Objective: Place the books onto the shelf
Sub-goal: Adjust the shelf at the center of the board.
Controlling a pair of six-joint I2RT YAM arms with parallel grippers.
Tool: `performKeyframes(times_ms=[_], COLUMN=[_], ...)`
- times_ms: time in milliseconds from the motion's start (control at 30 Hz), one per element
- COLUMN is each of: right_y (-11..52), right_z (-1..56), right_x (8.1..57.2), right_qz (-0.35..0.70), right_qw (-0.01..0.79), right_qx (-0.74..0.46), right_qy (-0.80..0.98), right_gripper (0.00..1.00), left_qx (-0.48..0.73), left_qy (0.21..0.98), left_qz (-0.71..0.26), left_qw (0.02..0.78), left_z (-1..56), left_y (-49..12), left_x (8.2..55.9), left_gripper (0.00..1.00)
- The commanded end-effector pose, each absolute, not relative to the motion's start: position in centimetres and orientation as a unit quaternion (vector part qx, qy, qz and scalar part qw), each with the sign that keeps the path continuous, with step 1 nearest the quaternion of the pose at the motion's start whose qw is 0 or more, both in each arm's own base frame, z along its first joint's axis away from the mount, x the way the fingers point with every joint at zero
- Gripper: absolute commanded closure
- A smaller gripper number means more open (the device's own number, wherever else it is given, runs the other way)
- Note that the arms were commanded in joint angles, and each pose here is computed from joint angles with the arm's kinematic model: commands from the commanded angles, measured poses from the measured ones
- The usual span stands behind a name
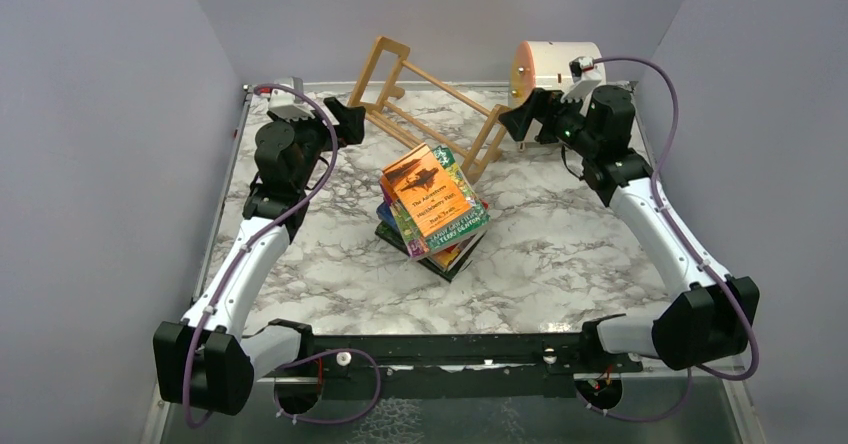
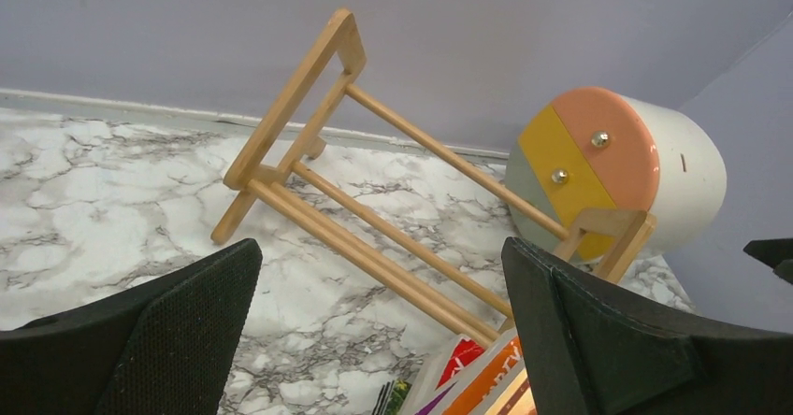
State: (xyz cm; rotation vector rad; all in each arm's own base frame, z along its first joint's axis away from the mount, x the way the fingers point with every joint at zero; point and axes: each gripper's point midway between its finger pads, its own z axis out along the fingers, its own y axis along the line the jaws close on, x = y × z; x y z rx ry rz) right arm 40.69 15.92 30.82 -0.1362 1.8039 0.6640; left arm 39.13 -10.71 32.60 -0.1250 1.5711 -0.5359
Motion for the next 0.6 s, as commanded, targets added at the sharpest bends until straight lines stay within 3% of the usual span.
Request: performKeyframes(times_ms=[0, 567], right_y=[16.5, 17.2], right_z=[32.8, 30.1], right_x=[39.0, 40.3], right_qz=[0.313, 0.310], right_qw=[0.591, 0.536], right_qx=[-0.072, -0.070], right_qy=[0.740, 0.782], right_gripper=[0.00, 0.00], left_qx=[-0.064, -0.054], left_qy=[0.678, 0.688], left_qz=[-0.265, -0.261], left_qw=[0.682, 0.675], left_z=[34.3, 34.1], left_y=[-11.2, -11.4], left_x=[39.0, 39.0], left_gripper=[0.01, 0.01])
